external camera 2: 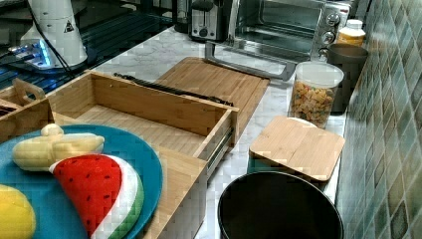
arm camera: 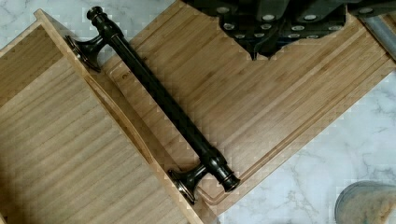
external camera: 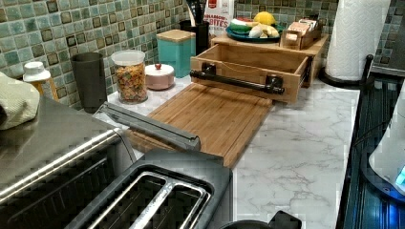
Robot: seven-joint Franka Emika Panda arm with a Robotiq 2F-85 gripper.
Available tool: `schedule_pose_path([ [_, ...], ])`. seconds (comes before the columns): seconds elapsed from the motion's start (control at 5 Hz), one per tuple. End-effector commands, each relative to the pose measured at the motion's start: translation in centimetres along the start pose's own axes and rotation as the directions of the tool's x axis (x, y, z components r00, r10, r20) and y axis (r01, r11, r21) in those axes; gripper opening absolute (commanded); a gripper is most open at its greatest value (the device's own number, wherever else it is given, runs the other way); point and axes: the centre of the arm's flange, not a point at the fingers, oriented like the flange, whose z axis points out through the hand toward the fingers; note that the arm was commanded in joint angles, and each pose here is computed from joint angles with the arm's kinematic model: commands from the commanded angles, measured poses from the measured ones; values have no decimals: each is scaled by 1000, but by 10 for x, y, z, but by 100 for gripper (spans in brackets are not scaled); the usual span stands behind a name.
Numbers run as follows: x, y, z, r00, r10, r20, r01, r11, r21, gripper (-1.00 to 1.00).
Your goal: Close the drawer.
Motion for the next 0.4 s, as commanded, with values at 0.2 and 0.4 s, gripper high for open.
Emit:
schedule_pose_path([
  [0.2,1,1,0,1000,-3,-7,3,1000,-9,-100],
  [0.4,2,7,15,995,-96,32,96,995,7,-100],
])
